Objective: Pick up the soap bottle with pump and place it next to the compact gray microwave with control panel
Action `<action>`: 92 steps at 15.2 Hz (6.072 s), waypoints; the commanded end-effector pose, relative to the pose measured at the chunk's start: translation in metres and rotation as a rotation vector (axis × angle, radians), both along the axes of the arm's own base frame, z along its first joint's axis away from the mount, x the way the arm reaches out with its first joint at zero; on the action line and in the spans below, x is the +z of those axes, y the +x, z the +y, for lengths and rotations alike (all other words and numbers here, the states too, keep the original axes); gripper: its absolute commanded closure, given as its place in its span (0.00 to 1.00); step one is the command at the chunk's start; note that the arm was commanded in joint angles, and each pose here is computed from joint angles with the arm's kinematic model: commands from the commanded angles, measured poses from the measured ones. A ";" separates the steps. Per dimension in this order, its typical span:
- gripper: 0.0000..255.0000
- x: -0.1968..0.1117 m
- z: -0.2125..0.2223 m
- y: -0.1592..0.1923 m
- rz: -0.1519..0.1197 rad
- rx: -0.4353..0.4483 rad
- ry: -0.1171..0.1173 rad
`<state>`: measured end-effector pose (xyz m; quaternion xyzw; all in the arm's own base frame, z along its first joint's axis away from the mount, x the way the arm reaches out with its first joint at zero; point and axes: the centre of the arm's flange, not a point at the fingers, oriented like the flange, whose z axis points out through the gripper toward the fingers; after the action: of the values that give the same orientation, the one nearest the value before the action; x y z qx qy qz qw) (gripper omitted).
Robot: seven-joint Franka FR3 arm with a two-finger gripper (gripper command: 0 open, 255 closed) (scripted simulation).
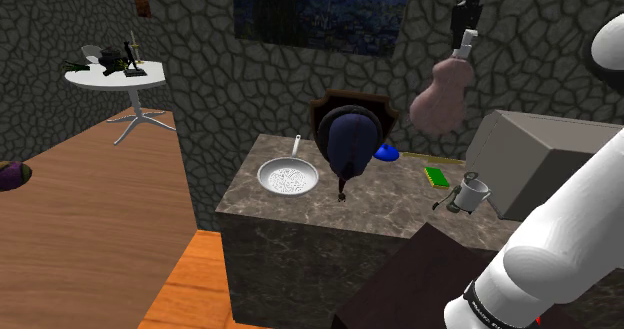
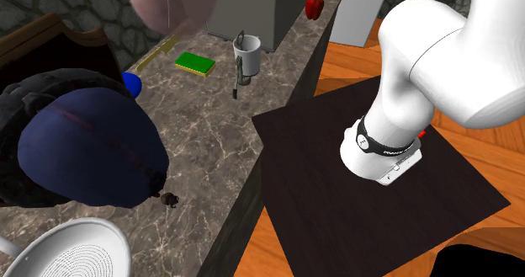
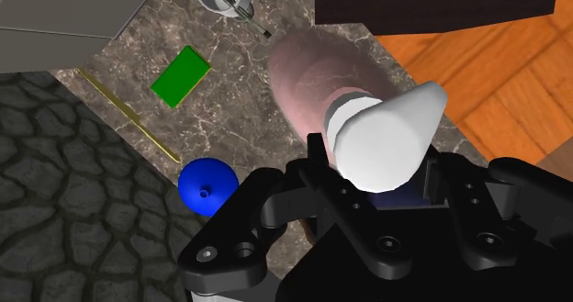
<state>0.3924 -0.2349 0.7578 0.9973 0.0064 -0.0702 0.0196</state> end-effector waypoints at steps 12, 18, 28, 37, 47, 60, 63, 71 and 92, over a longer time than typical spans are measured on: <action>1.00 0.069 0.001 0.001 -0.001 0.000 0.000; 1.00 0.070 -0.033 -0.055 -0.001 0.000 0.000; 1.00 0.070 -0.100 -0.169 -0.001 0.000 0.000; 1.00 0.071 -0.160 -0.272 -0.001 0.000 0.000; 1.00 0.071 -0.227 -0.386 -0.001 0.000 0.000; 1.00 0.008 -0.233 -0.396 -0.001 0.000 0.000; 1.00 -0.008 -0.233 -0.396 -0.001 0.000 0.000; 1.00 -0.050 -0.233 -0.396 -0.001 0.000 0.000; 1.00 -0.161 -0.233 -0.396 -0.001 0.000 0.000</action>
<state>-0.0039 -0.4672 0.6011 0.9973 0.0065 -0.0702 0.0192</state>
